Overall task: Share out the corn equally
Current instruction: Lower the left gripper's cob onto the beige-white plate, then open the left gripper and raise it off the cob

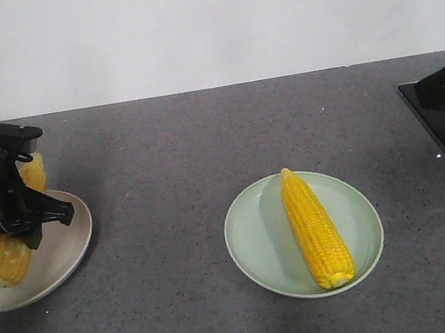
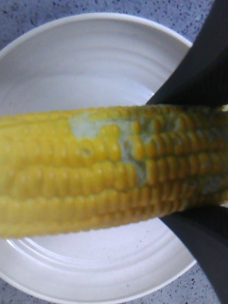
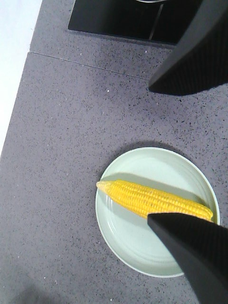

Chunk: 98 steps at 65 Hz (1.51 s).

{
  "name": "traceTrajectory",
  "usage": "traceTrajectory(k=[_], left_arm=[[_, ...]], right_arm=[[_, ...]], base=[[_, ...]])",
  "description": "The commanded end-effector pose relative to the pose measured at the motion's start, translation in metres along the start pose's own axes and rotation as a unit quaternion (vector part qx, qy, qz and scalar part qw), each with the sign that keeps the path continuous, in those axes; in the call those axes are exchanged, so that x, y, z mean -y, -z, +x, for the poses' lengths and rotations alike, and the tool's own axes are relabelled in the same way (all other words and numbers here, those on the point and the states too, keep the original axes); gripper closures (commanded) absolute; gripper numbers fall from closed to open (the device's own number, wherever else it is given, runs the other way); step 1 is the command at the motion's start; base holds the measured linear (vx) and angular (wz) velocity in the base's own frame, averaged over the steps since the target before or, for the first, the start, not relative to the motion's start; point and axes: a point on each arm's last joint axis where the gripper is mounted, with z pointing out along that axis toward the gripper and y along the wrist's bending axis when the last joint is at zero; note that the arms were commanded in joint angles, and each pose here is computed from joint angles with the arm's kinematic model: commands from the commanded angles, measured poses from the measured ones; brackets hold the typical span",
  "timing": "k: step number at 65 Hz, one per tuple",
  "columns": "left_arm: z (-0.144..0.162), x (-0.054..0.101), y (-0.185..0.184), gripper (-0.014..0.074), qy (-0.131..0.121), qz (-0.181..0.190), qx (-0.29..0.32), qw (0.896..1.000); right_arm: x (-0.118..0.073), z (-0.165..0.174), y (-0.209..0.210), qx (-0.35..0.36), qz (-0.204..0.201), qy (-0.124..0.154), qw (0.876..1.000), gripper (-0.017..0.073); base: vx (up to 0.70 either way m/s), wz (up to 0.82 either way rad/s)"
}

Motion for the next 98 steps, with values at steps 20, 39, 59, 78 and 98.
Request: traceTrajectory(k=[20, 39, 59, 78, 98], left_arm=[[0.002, -0.005, 0.018, 0.0419, 0.008, -0.003, 0.024, 1.000], [0.002, -0.005, 0.018, 0.0123, 0.008, -0.004, 0.022, 1.000], [0.002, -0.005, 0.018, -0.0092, 0.008, -0.004, 0.024, 1.000], [-0.006, -0.007, 0.033, -0.0080, 0.033, 0.007, 0.108, 0.994], [0.013, -0.021, 0.108, -0.0042, 0.084, 0.038, 0.283, 0.955]], right_arm=[[0.001, -0.010, 0.011, 0.049, 0.009, 0.003, 0.999, 0.0048], [0.001, -0.010, 0.011, 0.049, 0.009, 0.003, 0.999, 0.0048], [0.001, -0.010, 0.011, 0.049, 0.009, 0.003, 0.999, 0.0048], [0.001, -0.011, 0.011, 0.054, 0.010, -0.001, 0.998, 0.0048], [0.005, -0.011, 0.011, 0.055, 0.032, -0.006, 0.998, 0.0048]], base=[[0.00, 0.00], [0.00, 0.00], [0.00, 0.00], [0.00, 0.00], [0.00, 0.00]])
